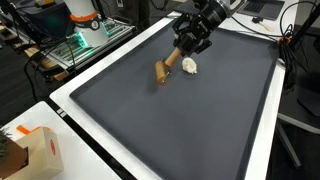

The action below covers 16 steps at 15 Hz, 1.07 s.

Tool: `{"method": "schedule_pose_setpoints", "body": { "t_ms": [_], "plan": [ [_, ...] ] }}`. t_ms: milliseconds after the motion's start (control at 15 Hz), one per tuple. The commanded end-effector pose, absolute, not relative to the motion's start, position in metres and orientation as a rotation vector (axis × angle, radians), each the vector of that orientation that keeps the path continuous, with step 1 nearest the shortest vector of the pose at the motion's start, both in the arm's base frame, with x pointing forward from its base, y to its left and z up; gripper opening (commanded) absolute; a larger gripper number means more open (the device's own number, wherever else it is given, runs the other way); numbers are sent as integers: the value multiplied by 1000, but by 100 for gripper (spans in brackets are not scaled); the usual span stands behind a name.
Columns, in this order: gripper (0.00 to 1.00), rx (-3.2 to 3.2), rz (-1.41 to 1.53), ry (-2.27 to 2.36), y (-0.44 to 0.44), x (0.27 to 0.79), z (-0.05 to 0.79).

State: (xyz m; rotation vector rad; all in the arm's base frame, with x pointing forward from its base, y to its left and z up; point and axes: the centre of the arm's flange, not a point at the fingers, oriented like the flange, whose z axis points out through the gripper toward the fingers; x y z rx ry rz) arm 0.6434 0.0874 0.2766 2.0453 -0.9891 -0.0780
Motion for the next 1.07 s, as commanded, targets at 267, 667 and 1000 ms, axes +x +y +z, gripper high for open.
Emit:
{"method": "schedule_pose_setpoints", "body": {
  "t_ms": [267,667,1000],
  "plan": [
    [23,2179,-80,-869,74,637,299],
    [23,2336,-68,-749,67,630,323],
    [23,2507,-64,-621,54,622,349]
  ]
}}
